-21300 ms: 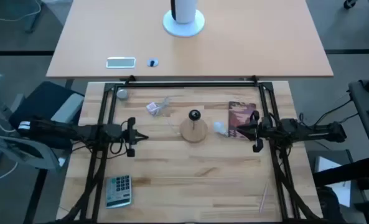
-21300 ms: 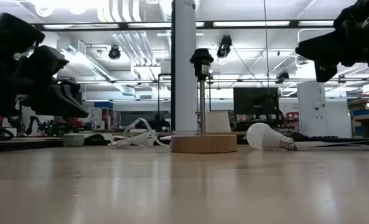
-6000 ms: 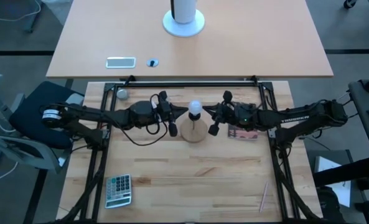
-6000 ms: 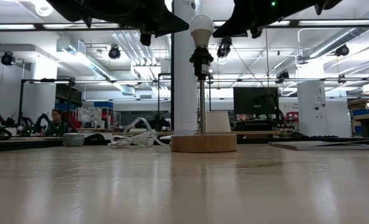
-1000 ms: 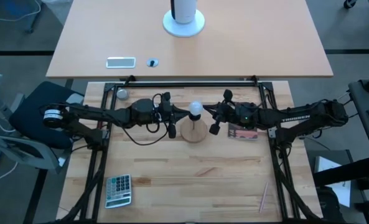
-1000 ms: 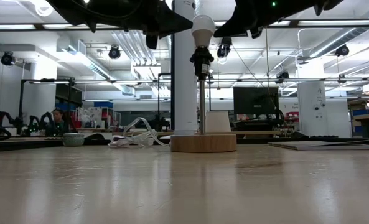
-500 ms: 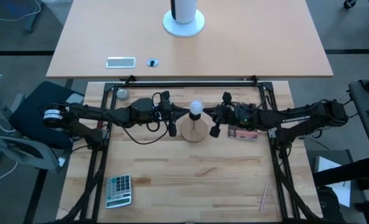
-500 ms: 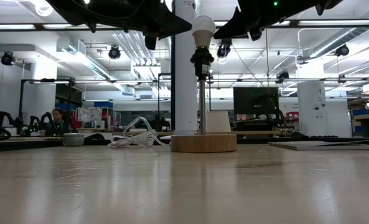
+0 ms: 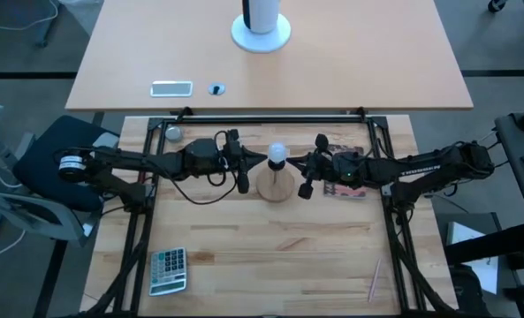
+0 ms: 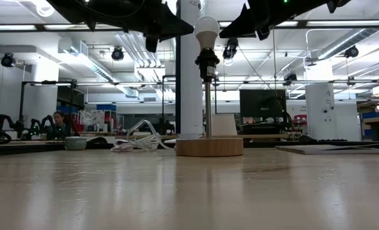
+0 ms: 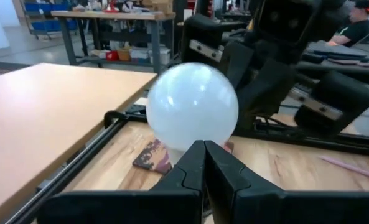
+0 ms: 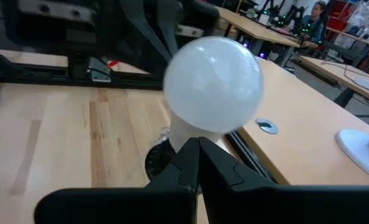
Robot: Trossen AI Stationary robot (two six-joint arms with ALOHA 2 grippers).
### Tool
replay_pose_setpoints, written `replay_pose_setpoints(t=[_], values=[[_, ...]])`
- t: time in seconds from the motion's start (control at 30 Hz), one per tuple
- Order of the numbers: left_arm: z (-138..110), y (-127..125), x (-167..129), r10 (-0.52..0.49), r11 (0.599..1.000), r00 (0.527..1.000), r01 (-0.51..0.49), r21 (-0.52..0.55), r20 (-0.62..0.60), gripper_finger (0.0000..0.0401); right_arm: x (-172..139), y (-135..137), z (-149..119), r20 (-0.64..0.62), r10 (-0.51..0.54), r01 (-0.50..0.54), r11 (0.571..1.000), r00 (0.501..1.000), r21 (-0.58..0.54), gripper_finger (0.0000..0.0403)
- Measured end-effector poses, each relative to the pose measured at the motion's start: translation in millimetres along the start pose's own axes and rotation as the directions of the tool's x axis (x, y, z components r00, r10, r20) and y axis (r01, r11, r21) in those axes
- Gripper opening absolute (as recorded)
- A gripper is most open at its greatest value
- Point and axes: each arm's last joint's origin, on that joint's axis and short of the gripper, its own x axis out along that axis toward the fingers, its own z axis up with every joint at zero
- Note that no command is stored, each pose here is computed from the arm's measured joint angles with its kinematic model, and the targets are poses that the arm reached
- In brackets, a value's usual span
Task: Screw lightbulb
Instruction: Insert the lightbulb into the lamp
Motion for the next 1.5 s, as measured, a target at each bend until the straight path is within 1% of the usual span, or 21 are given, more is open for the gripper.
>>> replay_pose_setpoints(t=[0.17, 0.27, 0.4, 0.5, 0.7, 0.9, 1.13, 1.23, 1.4, 1.43, 1.5], values=[[1, -2, -3, -0.007, 1.0, 1.0, 0.007, -0.009, -0.015, 0.0, -2, -2, -1, -0.026, -0.052, 0.051, 0.999, 0.998, -0.012, 0.0002], [3, -3, -4, -0.023, 1.0, 1.0, 0.023, -0.002, 0.005, 0.0, -1, -5, -2, -0.031, -0.089, 0.088, 0.995, 0.996, -0.039, 0.0002], [8, -3, -3, -0.026, 1.0, 0.998, 0.026, 0.01, 0.06, 0.0, 1, -10, 1, 0.0, -0.111, 0.111, 0.992, 0.994, -0.054, 0.0002], [7, -2, -2, -0.018, 1.0, 0.998, 0.017, 0.011, 0.061, 0.0, 1, -12, 4, 0.029, -0.115, 0.117, 0.991, 0.993, -0.059, 0.0002], [7, 3, -1, 0.034, 0.999, 0.998, -0.034, 0.008, 0.058, 0.0, 1, -10, 7, 0.06, -0.068, 0.072, 0.995, 0.996, -0.064, 0.0002], [7, 4, -1, 0.039, 0.998, 0.998, -0.041, 0.044, 0.056, 0.0, 1, -10, 7, 0.062, -0.063, 0.067, 0.996, 0.996, -0.058, 0.0002], [6, 10, -1, 0.061, 0.997, 0.997, -0.063, 0.053, 0.045, 0.0, -1, -4, 8, 0.074, -0.008, 0.009, 1.0, 0.997, -0.013, 0.0002], [4, 9, -1, 0.059, 0.996, 0.998, -0.061, 0.059, 0.031, 0.0, -2, -1, 9, 0.077, 0.001, -0.001, 1.0, 0.997, 0.006, 0.0002], [9, 7, -8, 0.049, 0.997, 0.999, -0.05, 0.062, 0.02, 0.0, -4, 2, 8, 0.053, -0.035, 0.035, 0.999, 0.998, 0.004, 0.0002], [10, 6, -10, 0.035, 0.997, 0.999, -0.036, 0.063, 0.016, 0.0, -4, 2, 8, 0.053, -0.039, 0.039, 0.999, 0.998, 0.005, 0.0002], [11, 1, -14, -0.026, 0.997, 1.0, 0.026, 0.067, 0.004, 0.0, -5, 2, 8, 0.054, -0.043, 0.043, 0.999, 0.998, 0.006, 0.0002]])
